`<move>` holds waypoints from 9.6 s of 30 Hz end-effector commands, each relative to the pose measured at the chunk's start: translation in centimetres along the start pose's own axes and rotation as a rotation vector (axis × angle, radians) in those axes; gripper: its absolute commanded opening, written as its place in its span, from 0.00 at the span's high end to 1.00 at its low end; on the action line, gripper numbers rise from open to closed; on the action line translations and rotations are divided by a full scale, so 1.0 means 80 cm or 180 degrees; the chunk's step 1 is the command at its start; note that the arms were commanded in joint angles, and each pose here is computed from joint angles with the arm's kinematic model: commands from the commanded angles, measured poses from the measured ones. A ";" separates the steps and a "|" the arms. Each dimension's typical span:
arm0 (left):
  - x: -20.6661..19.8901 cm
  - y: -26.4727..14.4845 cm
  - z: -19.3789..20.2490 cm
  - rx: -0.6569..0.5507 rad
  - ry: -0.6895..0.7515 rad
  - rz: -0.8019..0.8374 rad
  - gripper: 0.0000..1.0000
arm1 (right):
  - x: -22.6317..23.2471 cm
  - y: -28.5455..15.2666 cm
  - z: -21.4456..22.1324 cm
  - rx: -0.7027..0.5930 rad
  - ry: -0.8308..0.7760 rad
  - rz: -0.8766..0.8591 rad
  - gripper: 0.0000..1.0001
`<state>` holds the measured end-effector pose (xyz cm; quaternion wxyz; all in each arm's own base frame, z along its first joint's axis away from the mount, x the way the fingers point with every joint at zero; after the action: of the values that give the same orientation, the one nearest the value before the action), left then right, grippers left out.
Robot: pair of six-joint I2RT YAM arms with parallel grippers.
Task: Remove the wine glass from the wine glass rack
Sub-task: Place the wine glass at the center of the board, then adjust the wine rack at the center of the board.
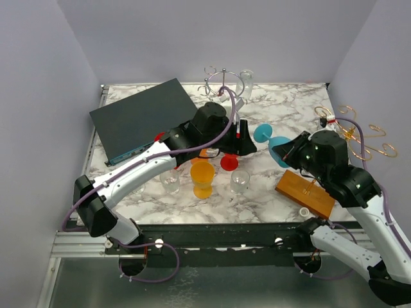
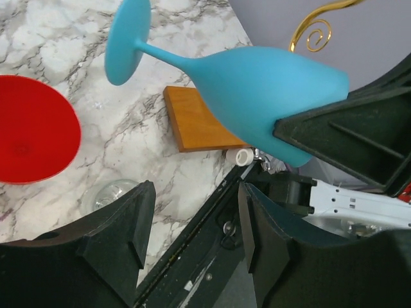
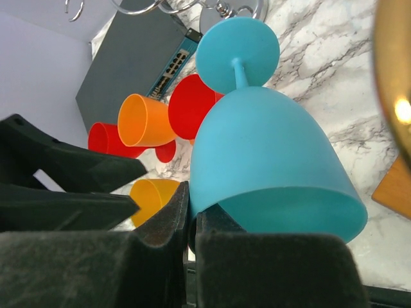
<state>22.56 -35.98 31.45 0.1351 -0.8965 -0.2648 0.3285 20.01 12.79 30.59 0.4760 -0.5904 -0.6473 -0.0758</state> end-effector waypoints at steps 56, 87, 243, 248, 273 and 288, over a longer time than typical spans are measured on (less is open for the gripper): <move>-0.103 0.060 0.005 -0.2102 0.0624 -0.1960 0.81 | 0.018 -0.008 -0.004 -0.0087 0.1639 -0.0092 0.99; -0.067 0.044 -0.045 -0.2374 0.0226 -0.1975 1.00 | 0.032 -0.017 -0.007 -0.0042 0.1371 -0.0357 0.27; -0.058 0.018 -0.160 -0.0170 -0.0435 0.0216 0.40 | -0.101 0.017 0.056 -0.0140 0.0224 0.0086 0.10; -0.050 0.064 -0.170 -0.0195 -0.0509 0.0433 0.36 | -0.103 0.018 0.057 -0.0131 0.0119 0.0094 0.10; -0.086 0.200 -0.157 -0.0120 -0.1337 0.1665 0.38 | -0.152 0.038 0.093 0.0131 0.0186 0.0594 0.12; -0.112 0.201 -0.147 0.0048 -0.1646 0.1959 0.53 | -0.154 0.039 0.094 0.0115 0.0232 0.0618 0.13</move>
<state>32.63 -55.21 36.35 -0.0351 -0.8242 -0.0429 0.5636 17.89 10.35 18.73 0.4977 -0.6303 -0.5903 -0.0815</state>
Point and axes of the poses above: each gripper's point midway between its finger pads, its own y axis out along the fingers, its own x axis along the line the jaws close on, z = x × y, the point moved 3 cm from there along -y, back along the fingers, and after that the axes turned 7 degrees about y, right-handed, at the moved point
